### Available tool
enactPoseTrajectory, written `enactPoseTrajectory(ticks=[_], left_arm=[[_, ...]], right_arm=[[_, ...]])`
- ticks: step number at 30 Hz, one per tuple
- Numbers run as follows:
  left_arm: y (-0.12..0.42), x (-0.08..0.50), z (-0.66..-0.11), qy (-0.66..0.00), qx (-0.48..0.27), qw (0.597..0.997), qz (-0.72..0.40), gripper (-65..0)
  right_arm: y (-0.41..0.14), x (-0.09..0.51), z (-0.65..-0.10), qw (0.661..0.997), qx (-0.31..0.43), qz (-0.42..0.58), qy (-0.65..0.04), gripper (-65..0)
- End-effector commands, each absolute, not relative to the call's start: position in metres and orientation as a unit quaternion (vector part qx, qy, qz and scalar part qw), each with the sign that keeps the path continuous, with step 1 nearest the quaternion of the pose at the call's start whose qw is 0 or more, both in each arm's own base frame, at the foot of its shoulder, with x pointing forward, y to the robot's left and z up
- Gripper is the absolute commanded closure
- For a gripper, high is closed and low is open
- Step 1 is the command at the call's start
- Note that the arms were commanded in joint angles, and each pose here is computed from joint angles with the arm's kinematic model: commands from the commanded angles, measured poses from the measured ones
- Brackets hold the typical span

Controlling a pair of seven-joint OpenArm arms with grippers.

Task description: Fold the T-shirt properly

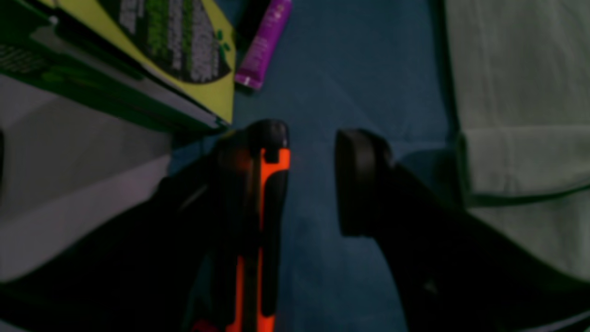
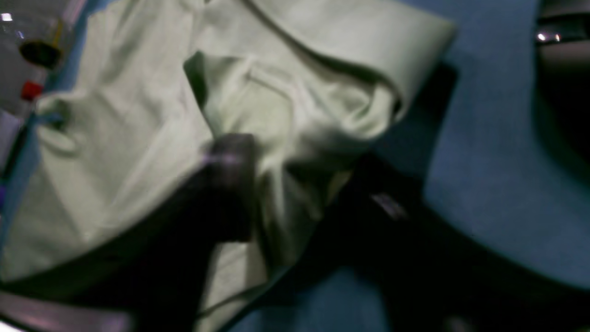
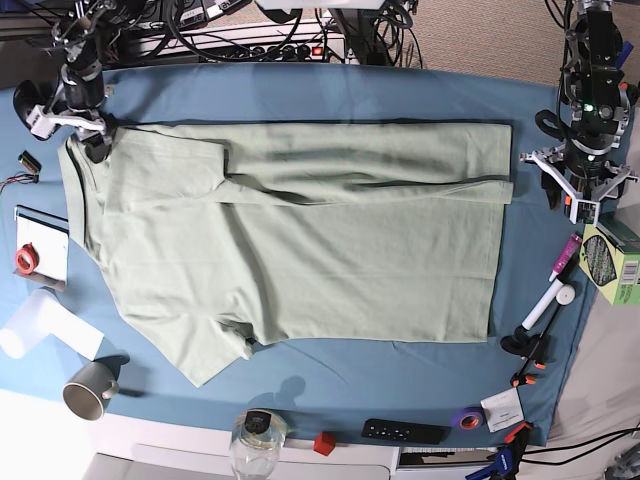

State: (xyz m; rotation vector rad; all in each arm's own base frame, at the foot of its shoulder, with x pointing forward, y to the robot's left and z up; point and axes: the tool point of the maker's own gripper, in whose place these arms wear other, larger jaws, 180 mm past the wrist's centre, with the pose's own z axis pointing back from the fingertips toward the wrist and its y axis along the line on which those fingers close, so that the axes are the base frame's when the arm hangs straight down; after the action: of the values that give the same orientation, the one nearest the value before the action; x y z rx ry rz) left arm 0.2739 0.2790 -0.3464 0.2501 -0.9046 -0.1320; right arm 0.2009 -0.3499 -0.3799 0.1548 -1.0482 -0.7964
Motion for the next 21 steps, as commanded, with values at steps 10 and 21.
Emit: enactPoseTrajectory(ticks=[10,21], left_arm=[[0.258,0.267,-0.355,-0.404,0.032,0.914,-0.037,-31.1],[0.284,0.238,-0.388,-0.339,-0.061,0.937,0.057,-31.2]], right_arm=[[-0.352,0.215,-0.364,0.786,0.069,-0.340,-0.512,0.0],[-0.349,0.215,-0.365,0.792,0.071,-0.329,-0.509,0.0]])
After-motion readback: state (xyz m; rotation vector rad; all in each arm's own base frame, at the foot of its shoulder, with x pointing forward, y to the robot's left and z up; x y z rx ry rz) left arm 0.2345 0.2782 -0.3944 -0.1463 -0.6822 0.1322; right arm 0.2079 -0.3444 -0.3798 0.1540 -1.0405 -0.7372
